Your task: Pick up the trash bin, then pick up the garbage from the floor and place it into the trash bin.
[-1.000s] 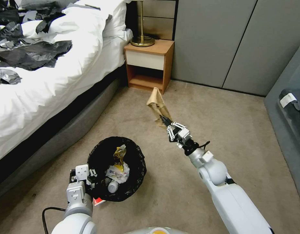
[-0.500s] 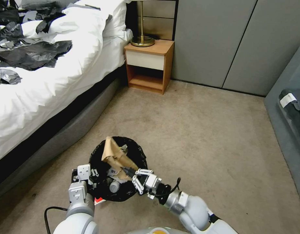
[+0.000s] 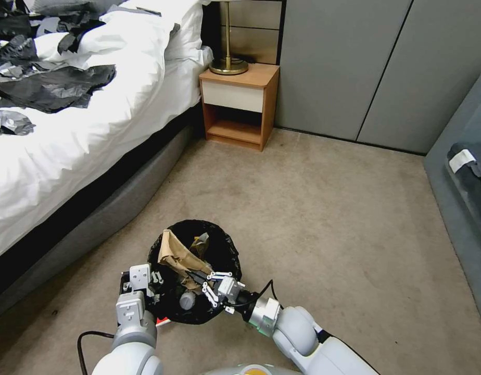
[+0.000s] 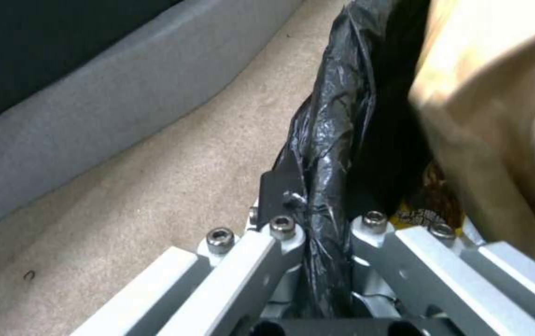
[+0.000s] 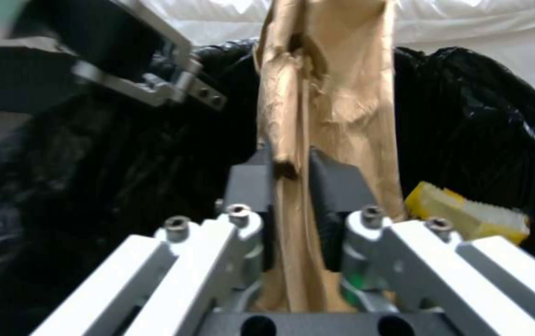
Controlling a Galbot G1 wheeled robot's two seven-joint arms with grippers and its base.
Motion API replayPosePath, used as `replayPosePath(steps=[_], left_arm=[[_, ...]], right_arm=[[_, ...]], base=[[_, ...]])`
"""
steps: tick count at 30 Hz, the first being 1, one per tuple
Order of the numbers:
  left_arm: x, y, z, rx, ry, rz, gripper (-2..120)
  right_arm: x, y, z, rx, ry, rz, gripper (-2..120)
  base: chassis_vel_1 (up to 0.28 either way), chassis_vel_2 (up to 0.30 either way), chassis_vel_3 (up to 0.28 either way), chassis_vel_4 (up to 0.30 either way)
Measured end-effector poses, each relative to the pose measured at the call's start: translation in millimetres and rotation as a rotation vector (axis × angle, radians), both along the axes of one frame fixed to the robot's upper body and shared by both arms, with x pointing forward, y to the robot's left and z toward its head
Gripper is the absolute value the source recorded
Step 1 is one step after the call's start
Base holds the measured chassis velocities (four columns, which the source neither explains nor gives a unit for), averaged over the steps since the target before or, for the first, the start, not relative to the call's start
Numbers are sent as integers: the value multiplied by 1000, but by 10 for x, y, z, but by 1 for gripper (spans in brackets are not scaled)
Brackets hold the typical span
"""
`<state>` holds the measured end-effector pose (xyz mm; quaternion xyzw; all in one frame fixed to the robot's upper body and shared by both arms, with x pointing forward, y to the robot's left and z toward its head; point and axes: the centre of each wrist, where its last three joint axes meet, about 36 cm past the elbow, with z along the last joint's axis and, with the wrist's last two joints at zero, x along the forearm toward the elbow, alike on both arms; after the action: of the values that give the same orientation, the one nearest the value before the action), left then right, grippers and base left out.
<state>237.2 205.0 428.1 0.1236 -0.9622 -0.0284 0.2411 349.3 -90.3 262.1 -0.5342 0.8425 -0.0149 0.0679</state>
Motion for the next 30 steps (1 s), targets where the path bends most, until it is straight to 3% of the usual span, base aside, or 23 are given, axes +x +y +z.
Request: replayPosePath(steps=[14,20,24,30], left_arm=[[4,2,6,0,-1,2,1],[30,37,11,6,-3,4,1],[51,76,0,11,3,7,1],[78,128,-38,18,12,15,1]], right_arm=[[85,-15,59,-9,-14,-3,65],[39,-125,270,21,-57,-19,91],[28,-303,510,41,-122,-32,100],[11,-600,833,37,-188,-57,100]], base=[[0,0,0,0],[0,0,0,0],[0,0,0,0],[0,0,0,0]])
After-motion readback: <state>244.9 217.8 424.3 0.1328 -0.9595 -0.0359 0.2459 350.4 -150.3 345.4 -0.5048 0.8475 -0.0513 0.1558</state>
